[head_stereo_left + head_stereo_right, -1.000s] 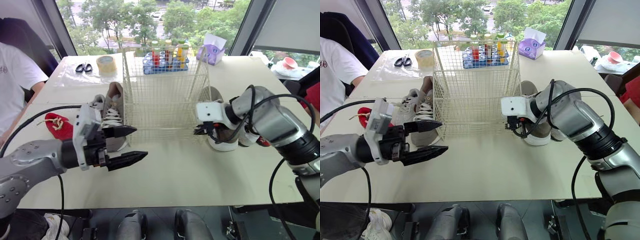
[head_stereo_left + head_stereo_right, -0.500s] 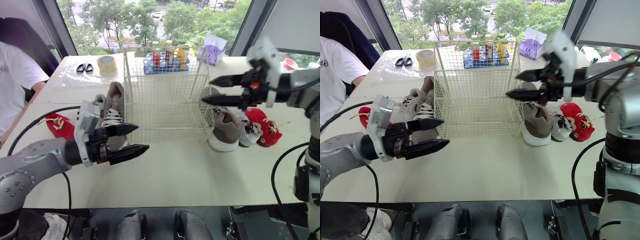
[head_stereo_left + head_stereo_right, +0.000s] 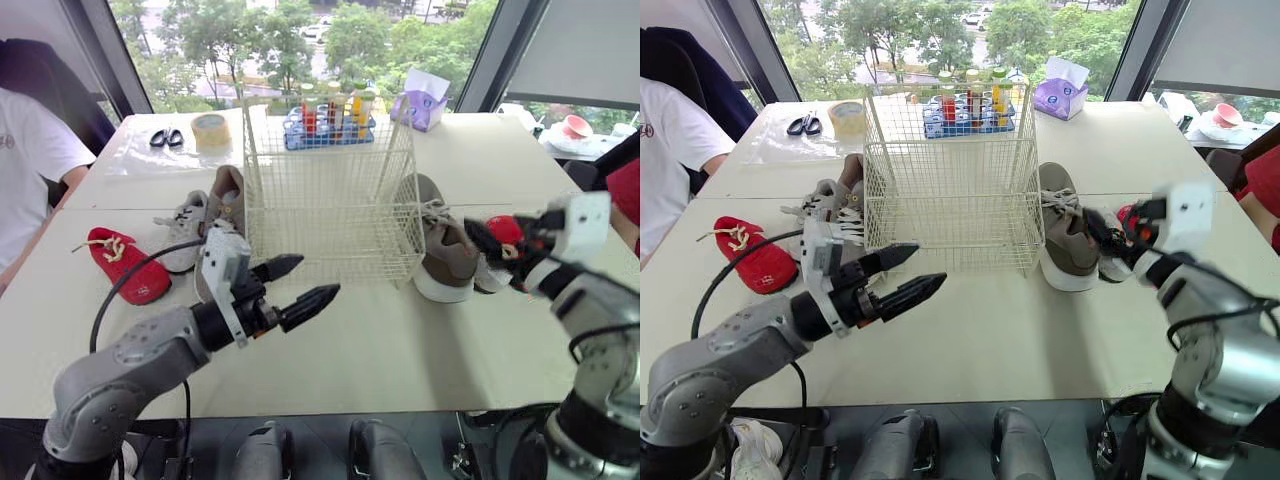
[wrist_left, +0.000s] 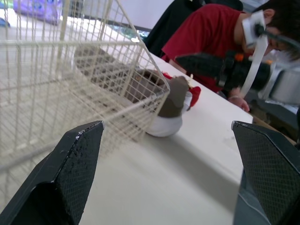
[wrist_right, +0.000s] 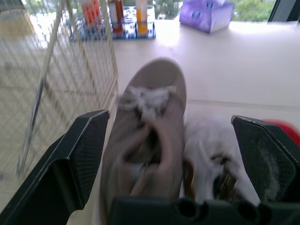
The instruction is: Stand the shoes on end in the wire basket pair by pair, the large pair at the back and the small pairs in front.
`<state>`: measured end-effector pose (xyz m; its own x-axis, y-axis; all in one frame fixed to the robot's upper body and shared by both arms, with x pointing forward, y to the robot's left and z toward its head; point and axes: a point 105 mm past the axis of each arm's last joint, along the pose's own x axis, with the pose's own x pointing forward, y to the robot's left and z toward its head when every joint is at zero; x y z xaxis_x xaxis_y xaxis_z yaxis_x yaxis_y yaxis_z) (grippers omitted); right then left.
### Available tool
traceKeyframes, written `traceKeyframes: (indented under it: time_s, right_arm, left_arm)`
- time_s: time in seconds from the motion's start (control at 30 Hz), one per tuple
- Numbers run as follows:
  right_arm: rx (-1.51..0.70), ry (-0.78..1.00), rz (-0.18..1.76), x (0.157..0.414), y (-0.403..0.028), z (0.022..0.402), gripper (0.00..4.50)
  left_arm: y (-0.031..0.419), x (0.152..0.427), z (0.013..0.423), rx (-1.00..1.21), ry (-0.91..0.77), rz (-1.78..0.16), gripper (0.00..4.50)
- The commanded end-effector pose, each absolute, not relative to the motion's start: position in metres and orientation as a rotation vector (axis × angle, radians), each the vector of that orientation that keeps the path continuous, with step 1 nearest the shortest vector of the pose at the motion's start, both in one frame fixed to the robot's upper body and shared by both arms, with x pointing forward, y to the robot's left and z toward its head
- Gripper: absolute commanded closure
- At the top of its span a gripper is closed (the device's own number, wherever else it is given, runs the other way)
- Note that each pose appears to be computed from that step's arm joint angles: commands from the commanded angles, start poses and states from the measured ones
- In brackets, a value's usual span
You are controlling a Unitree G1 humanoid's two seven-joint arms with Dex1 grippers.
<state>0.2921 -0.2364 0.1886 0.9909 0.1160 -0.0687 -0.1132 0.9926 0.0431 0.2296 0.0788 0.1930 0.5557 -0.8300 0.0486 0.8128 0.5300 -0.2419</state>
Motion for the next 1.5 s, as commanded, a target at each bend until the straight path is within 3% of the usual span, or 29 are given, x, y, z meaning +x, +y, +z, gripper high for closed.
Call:
traceKeyframes:
  time_s: [0.03, 0.33, 0.43, 0.67, 0.73, 0.87, 1.0, 1.17, 1.27, 1.4, 1.5]
  right_arm:
    - [0.015, 0.013, 0.127, 0.293, -0.229, 0.188, 0.02]
    - [0.014, 0.047, 0.203, 0.321, -0.213, 0.145, 0.02]
    - [-0.006, 0.061, 0.179, 0.323, -0.215, 0.133, 0.83]
    - [-0.040, 0.074, 0.125, 0.326, -0.221, 0.122, 3.82]
    - [-0.035, 0.051, 0.091, 0.326, -0.224, 0.128, 4.31]
    - [-0.098, -0.157, -0.027, 0.328, -0.236, 0.186, 4.32]
    - [-0.109, -0.450, -0.186, 0.321, -0.262, 0.276, 4.32]
    - [-0.156, -0.653, -0.208, 0.308, -0.275, 0.343, 4.32]
    - [-0.198, -0.763, -0.140, 0.302, -0.267, 0.383, 4.32]
    - [-0.339, -0.899, 0.184, 0.292, -0.223, 0.442, 4.32]
    - [-0.423, -0.904, 0.410, 0.292, -0.195, 0.455, 4.32]
  left_arm:
    - [0.074, 0.216, 0.192, -0.244, 0.089, -1.033, 0.00]
    - [0.082, 0.219, 0.190, -0.235, 0.105, -1.013, 0.00]
    - [0.086, 0.220, 0.189, -0.226, 0.103, -0.993, 0.00]
    - [0.090, 0.219, 0.190, -0.213, 0.109, -0.995, 0.00]
    - [0.091, 0.218, 0.190, -0.212, 0.129, -1.015, 0.00]
    - [0.103, 0.214, 0.193, -0.306, 0.186, -1.080, 0.00]
    - [0.116, 0.210, 0.207, -0.448, 0.216, -1.170, 0.00]
    - [0.124, 0.215, 0.230, -0.569, 0.172, -1.229, 0.00]
    - [0.132, 0.226, 0.250, -0.600, 0.090, -1.197, 0.00]
    - [0.163, 0.251, 0.313, -0.616, -0.175, -1.092, 0.00]
    - [0.183, 0.259, 0.350, -0.605, -0.302, -1.062, 0.00]
